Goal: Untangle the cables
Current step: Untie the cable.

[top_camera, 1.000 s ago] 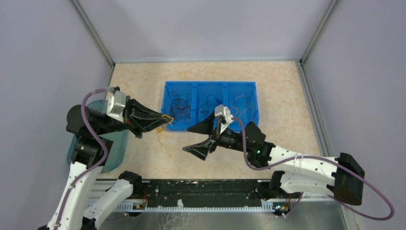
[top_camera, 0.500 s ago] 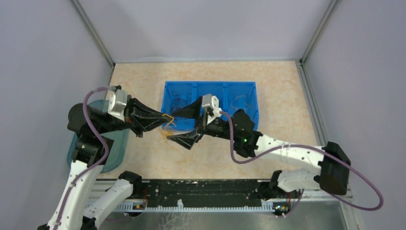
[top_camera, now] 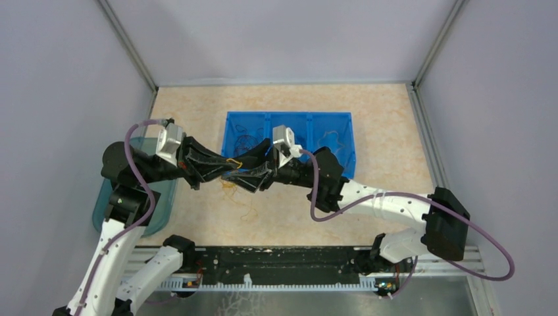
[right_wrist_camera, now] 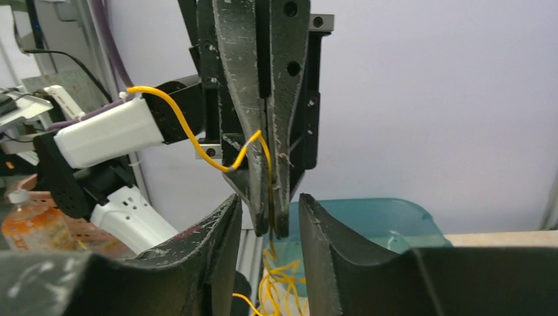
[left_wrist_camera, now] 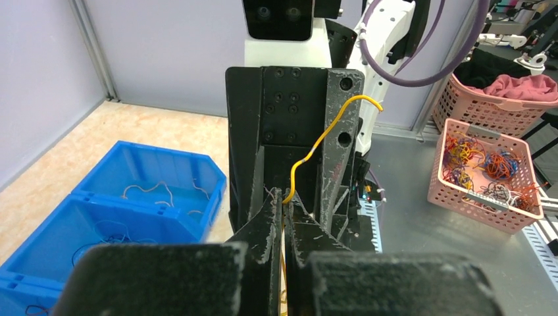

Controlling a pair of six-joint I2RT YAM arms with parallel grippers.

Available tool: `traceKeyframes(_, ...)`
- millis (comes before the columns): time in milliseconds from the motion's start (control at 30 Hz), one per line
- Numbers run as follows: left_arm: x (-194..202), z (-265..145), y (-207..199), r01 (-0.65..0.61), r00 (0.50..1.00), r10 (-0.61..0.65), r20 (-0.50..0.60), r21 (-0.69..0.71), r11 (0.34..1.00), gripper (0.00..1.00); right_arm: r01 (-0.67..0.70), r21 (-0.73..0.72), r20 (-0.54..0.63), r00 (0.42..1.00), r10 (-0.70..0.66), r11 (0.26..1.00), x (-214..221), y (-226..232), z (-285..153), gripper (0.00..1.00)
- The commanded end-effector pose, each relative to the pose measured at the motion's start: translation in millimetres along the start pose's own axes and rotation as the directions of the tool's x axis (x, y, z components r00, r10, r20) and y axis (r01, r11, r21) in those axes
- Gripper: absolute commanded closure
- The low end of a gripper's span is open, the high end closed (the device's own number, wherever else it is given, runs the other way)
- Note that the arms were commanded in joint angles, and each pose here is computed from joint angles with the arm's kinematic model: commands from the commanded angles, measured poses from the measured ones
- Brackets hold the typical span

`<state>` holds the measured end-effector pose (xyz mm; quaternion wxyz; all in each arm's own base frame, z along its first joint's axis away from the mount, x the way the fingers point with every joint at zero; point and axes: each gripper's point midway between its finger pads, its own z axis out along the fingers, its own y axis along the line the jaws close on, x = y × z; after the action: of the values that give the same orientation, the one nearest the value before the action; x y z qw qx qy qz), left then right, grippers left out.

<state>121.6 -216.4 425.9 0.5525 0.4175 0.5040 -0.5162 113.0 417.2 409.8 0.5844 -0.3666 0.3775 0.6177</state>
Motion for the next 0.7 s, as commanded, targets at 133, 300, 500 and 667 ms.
traceKeyframes(133, -6, 2, -1, 0.001, 1.0, -0.001, 0.01, 0.008, 1.0, 0.99, -0.035, -0.092, 0.054, 0.998, 0.04, 0.995, -15, 16, 17, 0.69)
traceKeyframes(300, -9, 2, -3, -0.006, 1.0, 0.006, 0.014, 0.012, 1.0, 0.99, -0.068, -0.075, 0.053, 0.996, 0.072, 0.995, -11, 13, 16, 0.82)
traceKeyframes(500, -10, 1, -4, -0.007, 1.0, 0.007, 0.016, 0.015, 1.0, 0.99, -0.075, -0.099, 0.035, 0.996, 0.078, 0.992, -4, 16, 18, 0.7)
traceKeyframes(667, -16, 2, -5, -0.013, 1.0, 0.012, 0.026, 0.018, 1.0, 0.99, -0.087, -0.089, 0.004, 0.996, 0.088, 0.992, 4, 13, 20, 0.75)
